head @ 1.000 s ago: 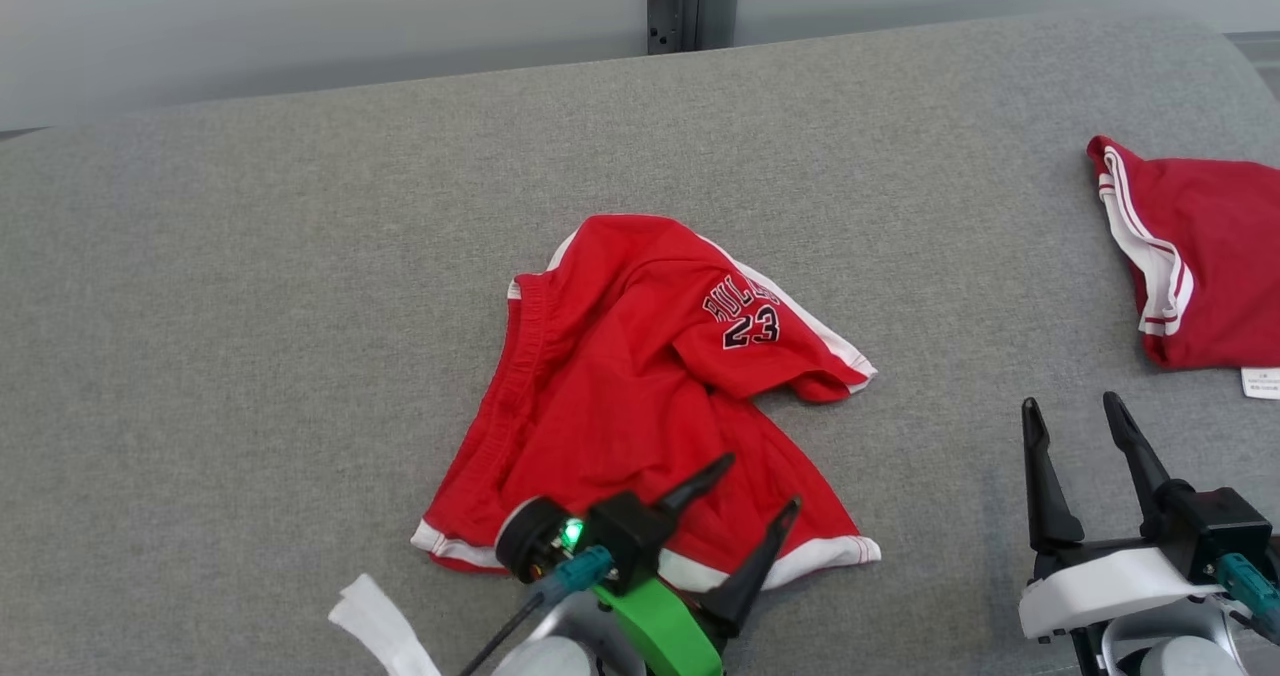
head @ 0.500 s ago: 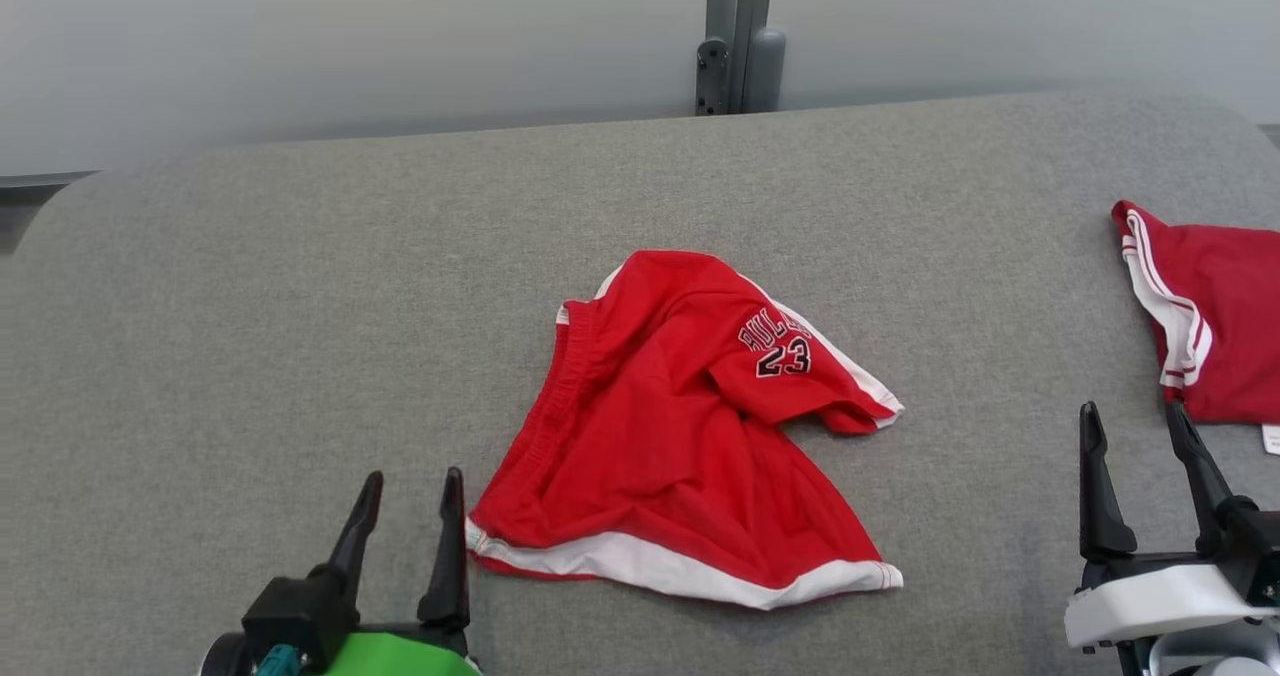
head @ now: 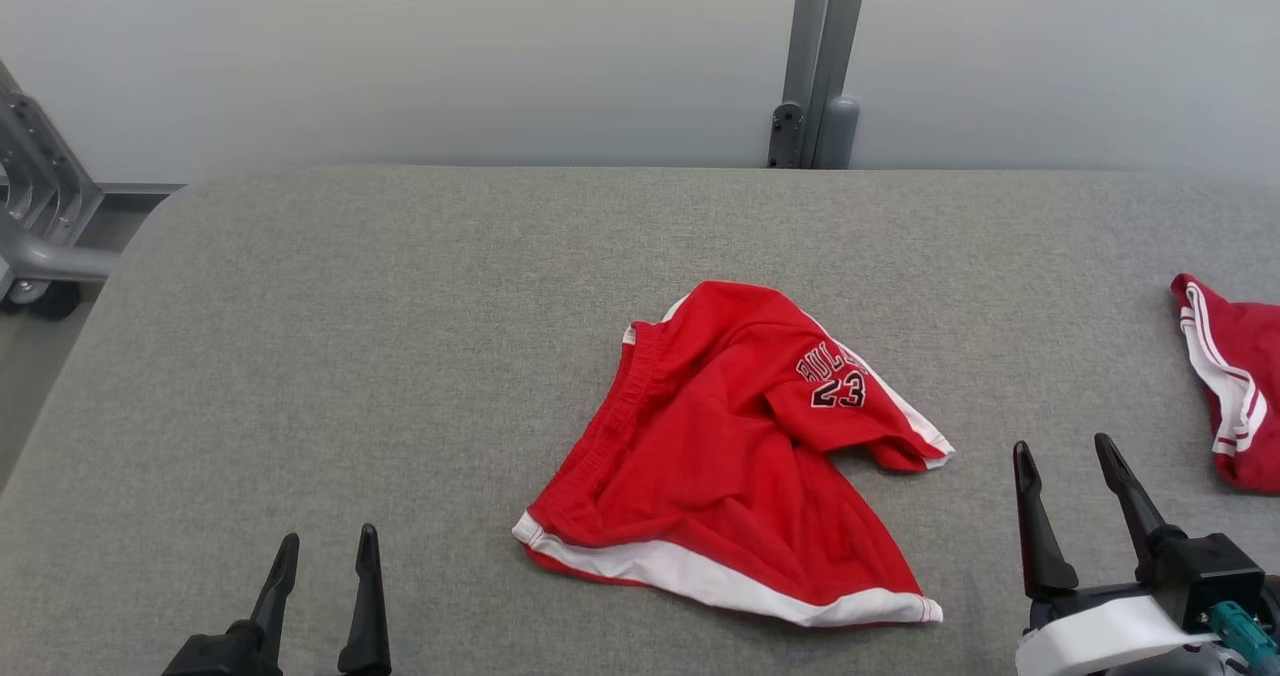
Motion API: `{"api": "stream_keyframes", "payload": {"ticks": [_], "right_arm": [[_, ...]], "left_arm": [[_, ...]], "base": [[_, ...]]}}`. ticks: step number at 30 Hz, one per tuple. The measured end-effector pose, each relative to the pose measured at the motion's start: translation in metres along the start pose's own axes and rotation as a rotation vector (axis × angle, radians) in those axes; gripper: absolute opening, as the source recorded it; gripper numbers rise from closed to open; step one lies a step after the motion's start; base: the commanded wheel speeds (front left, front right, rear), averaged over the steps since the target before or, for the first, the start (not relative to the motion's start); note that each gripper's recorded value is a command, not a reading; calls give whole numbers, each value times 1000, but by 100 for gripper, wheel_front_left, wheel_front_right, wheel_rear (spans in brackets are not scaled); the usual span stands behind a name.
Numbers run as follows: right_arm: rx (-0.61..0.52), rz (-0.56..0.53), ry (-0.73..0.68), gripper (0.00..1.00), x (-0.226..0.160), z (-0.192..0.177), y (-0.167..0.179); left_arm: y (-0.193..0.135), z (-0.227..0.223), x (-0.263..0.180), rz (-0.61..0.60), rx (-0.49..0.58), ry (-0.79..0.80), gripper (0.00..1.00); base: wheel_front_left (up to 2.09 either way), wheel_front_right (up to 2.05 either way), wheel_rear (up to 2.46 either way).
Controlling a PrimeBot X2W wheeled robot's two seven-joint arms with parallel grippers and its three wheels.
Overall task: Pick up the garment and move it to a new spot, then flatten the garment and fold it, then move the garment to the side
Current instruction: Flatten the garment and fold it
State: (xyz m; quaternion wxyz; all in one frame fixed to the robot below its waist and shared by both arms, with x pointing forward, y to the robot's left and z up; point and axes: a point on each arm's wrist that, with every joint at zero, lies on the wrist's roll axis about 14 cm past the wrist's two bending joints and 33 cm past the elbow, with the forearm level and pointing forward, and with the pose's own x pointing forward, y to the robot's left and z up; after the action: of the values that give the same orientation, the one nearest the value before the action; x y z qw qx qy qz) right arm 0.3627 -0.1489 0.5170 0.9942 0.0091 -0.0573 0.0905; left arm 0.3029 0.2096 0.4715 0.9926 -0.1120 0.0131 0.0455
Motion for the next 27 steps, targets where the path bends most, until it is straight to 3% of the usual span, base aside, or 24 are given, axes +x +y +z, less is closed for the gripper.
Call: {"api": "stream_keyframes", "payload": {"ticks": [23,27], "right_arm": [[19,-55,28,100,-20,-8,-10],[53,-6,98,100,-26,-29,6]], "left_arm": [[-27,1,20,-120,22,-16,100],[-41,-25,14,-170,29,70,100]], "base": [[0,0,0],[0,0,0]]}}
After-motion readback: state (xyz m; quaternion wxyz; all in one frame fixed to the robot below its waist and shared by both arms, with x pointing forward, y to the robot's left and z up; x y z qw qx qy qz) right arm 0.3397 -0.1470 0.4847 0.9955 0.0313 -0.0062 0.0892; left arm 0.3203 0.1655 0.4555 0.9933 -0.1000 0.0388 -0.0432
